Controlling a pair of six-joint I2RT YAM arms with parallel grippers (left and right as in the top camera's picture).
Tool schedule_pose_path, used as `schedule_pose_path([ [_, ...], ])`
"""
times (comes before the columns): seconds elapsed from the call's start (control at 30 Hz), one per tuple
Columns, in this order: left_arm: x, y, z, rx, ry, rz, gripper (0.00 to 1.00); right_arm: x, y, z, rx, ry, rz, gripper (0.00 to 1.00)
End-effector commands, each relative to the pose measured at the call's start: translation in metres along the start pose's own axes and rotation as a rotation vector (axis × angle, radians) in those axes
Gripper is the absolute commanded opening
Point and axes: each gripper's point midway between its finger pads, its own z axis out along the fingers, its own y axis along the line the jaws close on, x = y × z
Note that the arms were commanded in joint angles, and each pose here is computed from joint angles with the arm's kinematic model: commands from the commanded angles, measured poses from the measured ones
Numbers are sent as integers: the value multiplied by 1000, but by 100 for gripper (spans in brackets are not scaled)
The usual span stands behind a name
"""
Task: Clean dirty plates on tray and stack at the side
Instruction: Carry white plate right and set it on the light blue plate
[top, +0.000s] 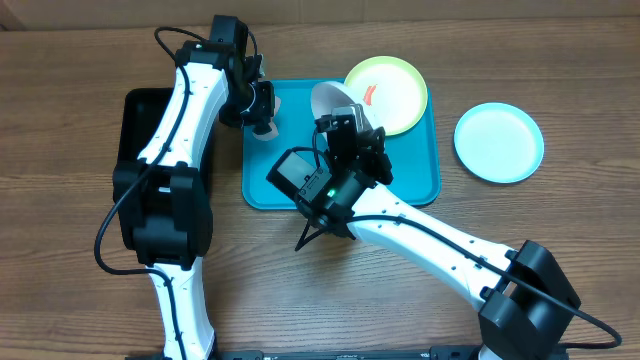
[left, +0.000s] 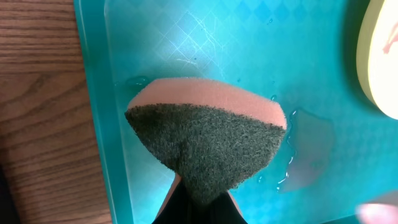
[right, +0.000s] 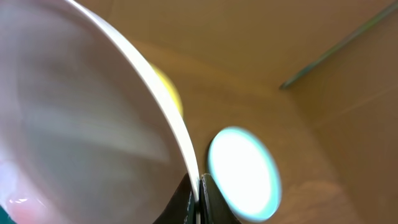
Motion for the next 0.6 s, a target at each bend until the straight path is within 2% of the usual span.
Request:
schedule_pose_path([
  [0.0, -3, -4, -2, -1, -10, -6, 4, 14, 7, 14, -132, 173, 150, 4],
  [0.33, -3, -4, -2, -1, -9, -5, 4, 38, -24, 94, -508, 591, 400, 4],
  [0.47, 1, -5, -2, -4, 3, -5, 4, 47, -67, 137, -550, 662, 572, 4],
  [0.57, 1, -7, -1, -3, 5, 1, 4, 60, -110, 168, -510, 689, 713, 4],
])
